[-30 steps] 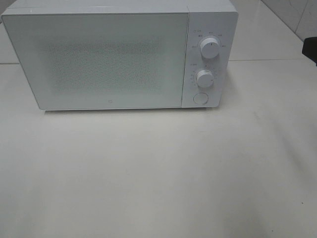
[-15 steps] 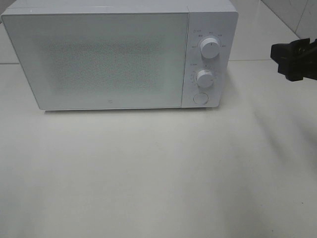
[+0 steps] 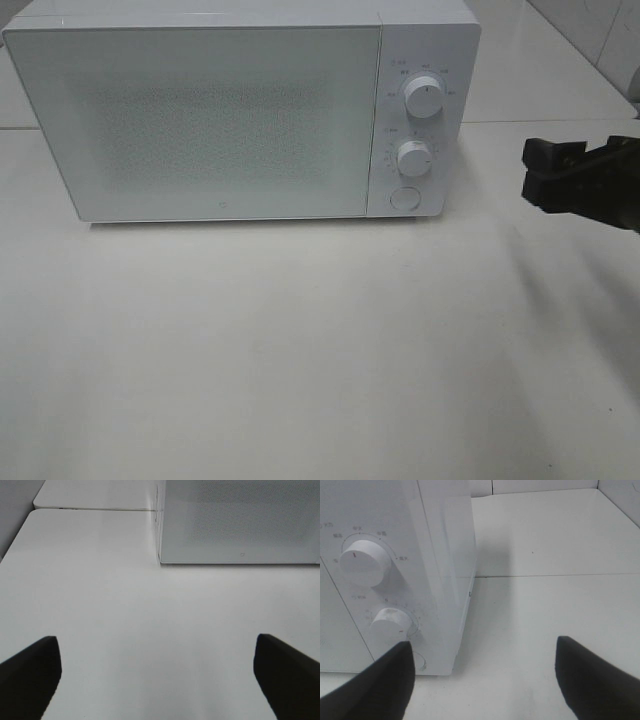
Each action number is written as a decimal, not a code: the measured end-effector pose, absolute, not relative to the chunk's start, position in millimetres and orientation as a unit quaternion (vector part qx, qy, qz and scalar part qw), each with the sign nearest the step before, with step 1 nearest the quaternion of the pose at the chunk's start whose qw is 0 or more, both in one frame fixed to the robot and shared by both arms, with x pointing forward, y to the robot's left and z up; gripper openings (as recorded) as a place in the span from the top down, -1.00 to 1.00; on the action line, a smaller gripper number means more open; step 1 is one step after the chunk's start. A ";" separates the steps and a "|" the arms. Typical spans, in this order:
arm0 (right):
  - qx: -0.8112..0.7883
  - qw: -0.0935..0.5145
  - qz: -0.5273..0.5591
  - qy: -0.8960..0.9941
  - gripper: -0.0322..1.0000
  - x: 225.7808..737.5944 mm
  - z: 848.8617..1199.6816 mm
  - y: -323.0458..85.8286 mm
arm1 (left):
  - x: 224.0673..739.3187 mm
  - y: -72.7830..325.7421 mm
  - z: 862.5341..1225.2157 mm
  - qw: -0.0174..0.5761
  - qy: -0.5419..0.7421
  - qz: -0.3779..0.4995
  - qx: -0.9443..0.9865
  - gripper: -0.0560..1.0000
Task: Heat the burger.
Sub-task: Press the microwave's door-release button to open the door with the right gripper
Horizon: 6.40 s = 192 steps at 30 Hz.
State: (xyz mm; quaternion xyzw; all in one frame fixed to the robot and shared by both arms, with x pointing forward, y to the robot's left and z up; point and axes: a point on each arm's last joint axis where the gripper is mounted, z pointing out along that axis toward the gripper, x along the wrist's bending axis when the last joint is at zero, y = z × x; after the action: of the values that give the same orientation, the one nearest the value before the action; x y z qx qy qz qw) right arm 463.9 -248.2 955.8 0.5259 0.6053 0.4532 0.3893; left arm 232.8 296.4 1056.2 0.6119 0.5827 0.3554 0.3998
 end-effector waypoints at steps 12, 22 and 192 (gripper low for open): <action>0.534 0.399 0.445 0.598 -0.49 460.0 921.8 -206.7 | 232.8 296.4 1056.2 0.400 0.583 0.355 0.612 -0.98; 0.551 0.393 0.428 0.598 -0.49 456.0 902.6 -174.2 | 232.8 296.4 1056.2 0.400 0.583 0.355 0.612 -0.98; 0.845 0.016 0.534 -0.006 0.94 590.0 841.0 -119.3 | 232.8 296.4 1056.2 0.400 0.583 0.355 0.612 -0.98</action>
State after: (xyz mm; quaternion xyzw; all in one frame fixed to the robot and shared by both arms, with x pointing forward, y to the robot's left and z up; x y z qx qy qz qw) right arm 590.0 -119.3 841.0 0.8452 -0.0062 0.5341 0.0156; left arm 232.8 296.4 1056.2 0.6119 0.5827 0.3554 0.3998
